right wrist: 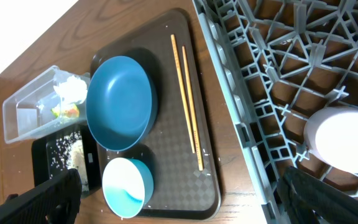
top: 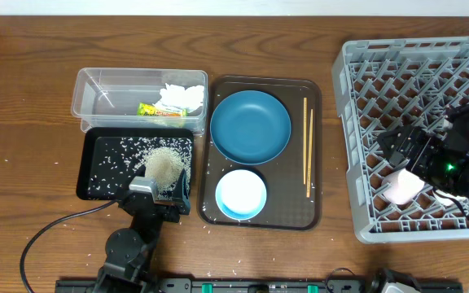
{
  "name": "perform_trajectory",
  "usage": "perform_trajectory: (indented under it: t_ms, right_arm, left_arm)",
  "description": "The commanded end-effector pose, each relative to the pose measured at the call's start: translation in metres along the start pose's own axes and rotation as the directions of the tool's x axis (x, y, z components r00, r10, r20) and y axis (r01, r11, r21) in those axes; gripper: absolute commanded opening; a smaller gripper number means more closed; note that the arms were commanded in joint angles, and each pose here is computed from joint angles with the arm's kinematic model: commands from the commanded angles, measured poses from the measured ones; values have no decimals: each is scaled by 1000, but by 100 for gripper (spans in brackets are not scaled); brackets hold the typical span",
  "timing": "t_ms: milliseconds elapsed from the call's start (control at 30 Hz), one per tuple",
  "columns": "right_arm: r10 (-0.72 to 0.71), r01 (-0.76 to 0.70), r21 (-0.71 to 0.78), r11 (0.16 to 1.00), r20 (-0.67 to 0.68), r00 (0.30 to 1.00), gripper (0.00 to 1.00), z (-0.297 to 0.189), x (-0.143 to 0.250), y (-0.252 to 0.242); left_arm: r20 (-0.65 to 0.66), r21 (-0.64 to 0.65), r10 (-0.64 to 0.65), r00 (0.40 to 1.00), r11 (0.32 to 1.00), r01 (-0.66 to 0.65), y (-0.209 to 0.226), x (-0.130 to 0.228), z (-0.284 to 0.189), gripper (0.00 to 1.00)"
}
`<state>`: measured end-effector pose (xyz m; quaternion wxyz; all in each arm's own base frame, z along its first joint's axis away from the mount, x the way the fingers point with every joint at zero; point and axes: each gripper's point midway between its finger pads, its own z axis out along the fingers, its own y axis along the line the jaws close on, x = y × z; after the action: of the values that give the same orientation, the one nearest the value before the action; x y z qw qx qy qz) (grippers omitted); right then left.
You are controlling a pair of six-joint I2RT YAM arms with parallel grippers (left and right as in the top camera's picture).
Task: Sort waste into correct bins and load items into the dishwasher rack
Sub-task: 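Reach right gripper to the blue plate rim and grasp it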
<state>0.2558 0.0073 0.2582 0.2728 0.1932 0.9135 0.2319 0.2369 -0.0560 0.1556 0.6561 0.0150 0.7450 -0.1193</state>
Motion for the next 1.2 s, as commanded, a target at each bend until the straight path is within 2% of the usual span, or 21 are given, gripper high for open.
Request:
perform_trajectory:
  t_ms: [0,100,167,233,467,600,667,767,967,1067,1167]
  right_arm:
    - [-17,17,-9,1000,-9,1000,99,1,2,3]
    - [6,-7,-64,998,-10,1000,99,1,1,13]
    - [-82,85,-177,980,24,996,99,1,-9,37]
    - [-164,163,-223,961,15,986,96,10,-6,56]
    - [-394,396,-7,918,-98,914,99,91,31,91]
    - [-380,388,109,915,-89,921,91,142,29,97]
    - [-359,368,115,923,-87,929,80,173,22,97]
    - [-328,341,116,933,-120,937,75,215,20,87]
    - [-280,307,56,950,-281,918,59,289,60,71]
    - [-211,260,106,960,-337,917,57,311,76,53]
    - [-184,247,133,960,-365,913,44,321,84,41]
  left_arm:
    - [-36,-21,-2,999,1000,1,6,17,2,92]
    - [-36,-21,-2,999,1000,1,6,17,2,92]
    - [-36,-21,-2,999,1000,1,6,17,2,92]
    - [-36,-21,-2,999,1000,1,6,17,2,92]
    - [-36,-21,-2,999,1000,1,6,17,2,92]
    - [-36,-21,-2,999,1000,1,6,17,2,92]
    - [-36,-21,-2,999,1000,1,6,17,2,92]
    - [-36,-21,-2,999,1000,1,6,17,2,92]
    - [-36,-21,-2,999,1000,1,6,17,2,92]
    - [-36,-21,-2,999,1000,1,6,17,2,92]
    - [-36,-21,-2,999,1000,1,6,17,2,92]
